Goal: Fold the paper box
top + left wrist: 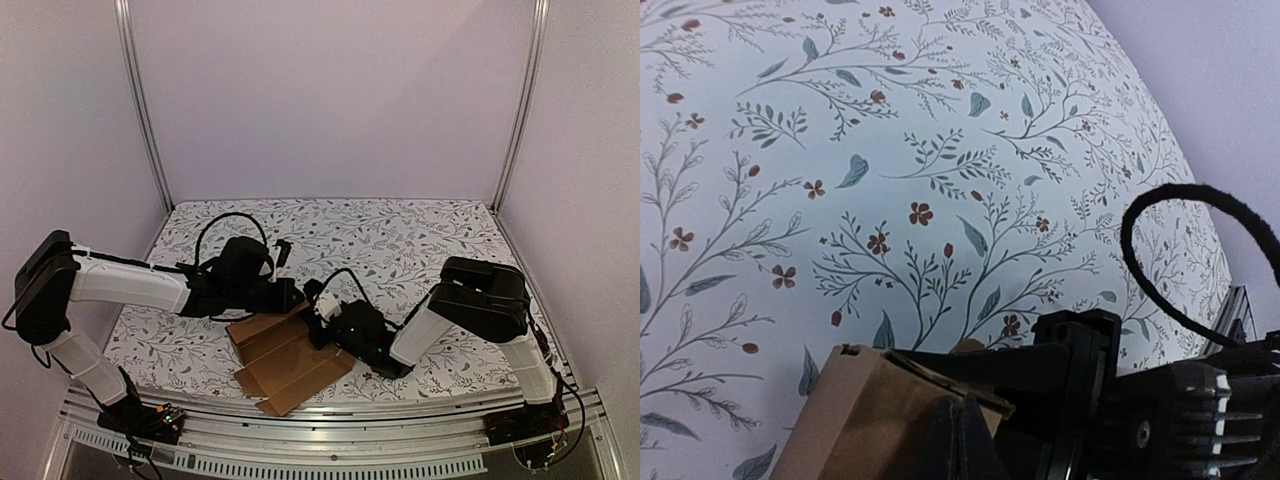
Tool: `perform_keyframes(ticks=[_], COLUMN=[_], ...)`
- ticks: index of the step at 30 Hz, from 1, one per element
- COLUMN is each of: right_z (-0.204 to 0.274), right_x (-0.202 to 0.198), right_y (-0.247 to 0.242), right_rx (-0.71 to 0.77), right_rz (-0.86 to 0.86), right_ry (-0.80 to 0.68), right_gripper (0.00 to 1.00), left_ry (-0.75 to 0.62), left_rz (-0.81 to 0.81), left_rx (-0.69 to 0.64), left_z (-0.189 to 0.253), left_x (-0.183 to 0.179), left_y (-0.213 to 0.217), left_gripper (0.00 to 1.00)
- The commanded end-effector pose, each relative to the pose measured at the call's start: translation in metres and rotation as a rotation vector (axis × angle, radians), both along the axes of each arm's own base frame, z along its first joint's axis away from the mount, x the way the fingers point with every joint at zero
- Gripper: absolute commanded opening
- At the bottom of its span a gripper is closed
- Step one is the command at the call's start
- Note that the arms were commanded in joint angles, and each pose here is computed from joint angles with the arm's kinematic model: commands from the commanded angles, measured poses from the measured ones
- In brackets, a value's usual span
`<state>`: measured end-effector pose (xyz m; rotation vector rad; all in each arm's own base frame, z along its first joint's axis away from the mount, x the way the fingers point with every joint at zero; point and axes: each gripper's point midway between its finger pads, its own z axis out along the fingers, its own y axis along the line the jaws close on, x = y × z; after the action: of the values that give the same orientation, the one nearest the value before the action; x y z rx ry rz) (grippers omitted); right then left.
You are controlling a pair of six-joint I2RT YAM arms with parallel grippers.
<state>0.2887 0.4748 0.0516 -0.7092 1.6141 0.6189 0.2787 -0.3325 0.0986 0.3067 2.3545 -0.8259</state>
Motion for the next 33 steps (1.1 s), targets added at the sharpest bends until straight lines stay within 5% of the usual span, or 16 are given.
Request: perform_keyframes(ticks=[1, 5, 12, 20, 25, 33], right_z=[0.0002, -0.0030, -0.0039, -0.0023, -0.0042, -0.0092], right_x=[0.0022, 0.0037, 0.0041, 0.0054, 0.0064, 0.0052], right_y=[0.0036, 0.0039, 0.0044, 0.0069, 0.0103, 0.0093], right_rx=[0.025, 0.008, -0.001, 0.004, -0.009, -0.017], right_rz=[-0.023, -0.038, -0.046, -0.061, -0.061, -0.058], right_ry=[-0.001, 0.001, -0.001, -0.007, -0.009, -0.005], right_gripper=[0.14, 0.00, 0.01, 0.16, 0.01, 0.00], left_ry=[0.079, 0.078, 0.078, 0.077, 0.073, 0.070], left_rz=[-0.020, -0.021, -0.020, -0.020, -0.019, -0.014], left_rx=[0.078, 0.078, 0.076, 0.077, 0.078, 0.071], left_z=[-0.0324, -0.0322, -0.0314, -0.0302, -0.0285, -0.0242], left_x=[-0.0196, -0.0202, -0.0210, -0.0205, -0.0208, -0.0210], left_y=[0.0077, 0.0077, 0.0072, 0.0069, 0.0074, 0.0083], left_gripper=[0.00, 0.00, 0.00, 0.00, 0.00, 0.00])
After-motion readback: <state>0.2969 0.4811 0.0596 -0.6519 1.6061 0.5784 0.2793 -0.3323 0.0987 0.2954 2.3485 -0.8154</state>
